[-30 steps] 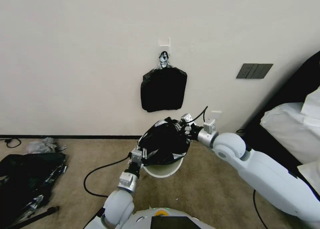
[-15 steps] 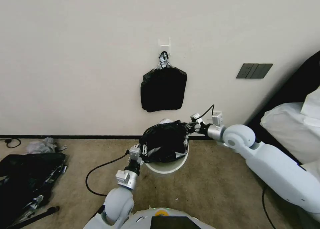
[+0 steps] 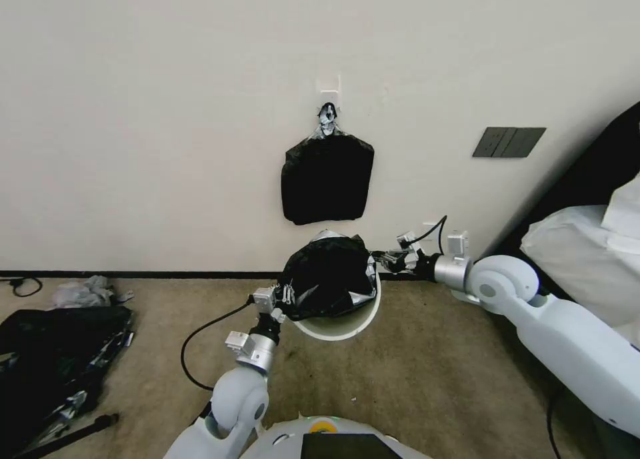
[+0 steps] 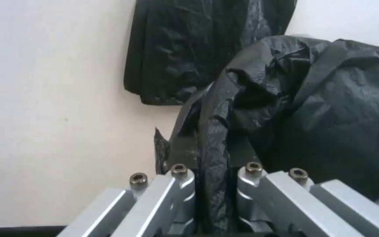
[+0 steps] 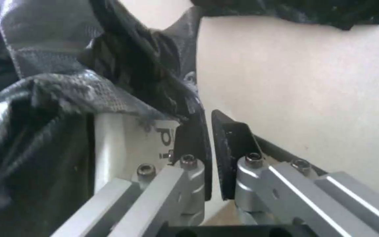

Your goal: Place a trash bag onto the trash bin.

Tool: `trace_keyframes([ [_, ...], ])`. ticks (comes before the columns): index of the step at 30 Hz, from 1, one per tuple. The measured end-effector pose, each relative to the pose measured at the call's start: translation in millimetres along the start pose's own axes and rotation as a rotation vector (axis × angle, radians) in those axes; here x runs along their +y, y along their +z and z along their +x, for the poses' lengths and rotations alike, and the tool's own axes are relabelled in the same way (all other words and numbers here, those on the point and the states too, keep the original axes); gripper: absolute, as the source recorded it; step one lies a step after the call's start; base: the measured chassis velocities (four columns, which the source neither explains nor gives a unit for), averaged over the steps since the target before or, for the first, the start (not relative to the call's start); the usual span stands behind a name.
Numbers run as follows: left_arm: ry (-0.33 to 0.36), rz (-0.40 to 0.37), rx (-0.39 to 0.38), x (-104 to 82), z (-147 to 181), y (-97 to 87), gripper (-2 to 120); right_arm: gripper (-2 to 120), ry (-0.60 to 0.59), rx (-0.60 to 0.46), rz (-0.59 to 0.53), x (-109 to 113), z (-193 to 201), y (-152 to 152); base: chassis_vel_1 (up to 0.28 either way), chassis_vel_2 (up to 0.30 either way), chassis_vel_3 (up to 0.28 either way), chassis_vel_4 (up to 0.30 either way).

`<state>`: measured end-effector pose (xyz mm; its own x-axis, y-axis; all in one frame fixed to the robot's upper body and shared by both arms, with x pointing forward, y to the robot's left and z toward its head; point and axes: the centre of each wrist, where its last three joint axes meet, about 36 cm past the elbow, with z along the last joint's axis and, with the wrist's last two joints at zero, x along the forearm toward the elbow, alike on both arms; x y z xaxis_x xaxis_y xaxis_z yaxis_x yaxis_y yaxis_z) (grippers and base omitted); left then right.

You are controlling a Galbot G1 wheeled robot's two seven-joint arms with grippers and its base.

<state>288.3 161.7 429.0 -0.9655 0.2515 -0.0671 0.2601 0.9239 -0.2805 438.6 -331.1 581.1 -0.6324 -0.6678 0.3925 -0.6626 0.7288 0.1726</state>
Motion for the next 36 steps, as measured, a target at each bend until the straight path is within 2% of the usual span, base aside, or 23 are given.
trace_keyframes([
  [2,-0.003,0.006,0.005,0.7,-1.0,0.9,6,11,0.023,-0.029,0.004,-0.5,2.9,-1.8,0.000,0.000,0.000,0.000],
  [3,-0.012,0.021,0.019,2.3,-2.8,3.8,6,22,0.072,-0.079,0.004,-1.5,9.8,-8.0,0.000,0.000,0.000,0.000],
  [5,-0.015,0.026,0.024,3.1,-3.4,5.0,6,25,0.086,-0.096,-0.005,-2.3,13.3,-11.5,0.000,0.000,0.000,0.000],
  [6,-0.020,0.033,0.034,4.6,-4.5,6.9,6,32,0.109,-0.122,-0.028,-3.4,19.8,-17.6,0.000,0.000,0.000,0.000],
  [9,-0.026,0.045,0.044,6.4,-5.6,8.6,6,38,0.115,-0.153,-0.070,-3.7,27.9,-23.7,0.000,0.000,0.000,0.000],
  [11,-0.030,0.065,0.052,7.4,-7.2,8.8,6,50,0.081,-0.173,-0.164,2.5,32.3,-22.2,0.000,0.000,0.000,0.000],
  [12,-0.030,0.065,0.052,7.4,-7.2,8.8,6,50,0.081,-0.173,-0.164,2.5,32.3,-22.2,0.000,0.000,0.000,0.000],
  [13,-0.031,0.071,0.054,8.0,-8.2,8.9,6,57,0.050,-0.176,-0.294,14.1,31.3,-17.1,0.000,0.000,0.000,0.000],
  [15,-0.031,0.069,0.055,8.8,-9.1,9.2,6,63,0.049,-0.164,-0.400,25.1,28.5,-12.2,0.000,0.000,0.000,0.000],
  [16,-0.031,0.069,0.055,8.8,-9.1,9.2,6,63,0.049,-0.164,-0.400,25.1,28.5,-12.2,0.000,0.000,0.000,0.000],
  [20,-0.018,0.030,0.047,9.6,-9.9,8.1,6,84,0.062,-0.126,-0.653,47.5,15.6,-14.8,0.000,0.000,0.000,0.000],
  [24,-0.013,0.022,0.042,8.8,-9.6,7.0,6,91,0.064,-0.119,-0.723,50.2,10.1,-20.6,0.000,0.000,0.000,0.000],
  [25,-0.009,0.016,0.037,7.9,-9.0,5.7,6,97,0.067,-0.116,-0.772,52.2,5.6,-24.7,0.000,0.000,0.000,0.000],
  [36,0.013,0.005,0.023,1.0,-5.8,0.8,6,98,0.077,-0.093,-0.806,56.5,-6.0,-23.0,0.000,0.000,0.000,0.000],
])
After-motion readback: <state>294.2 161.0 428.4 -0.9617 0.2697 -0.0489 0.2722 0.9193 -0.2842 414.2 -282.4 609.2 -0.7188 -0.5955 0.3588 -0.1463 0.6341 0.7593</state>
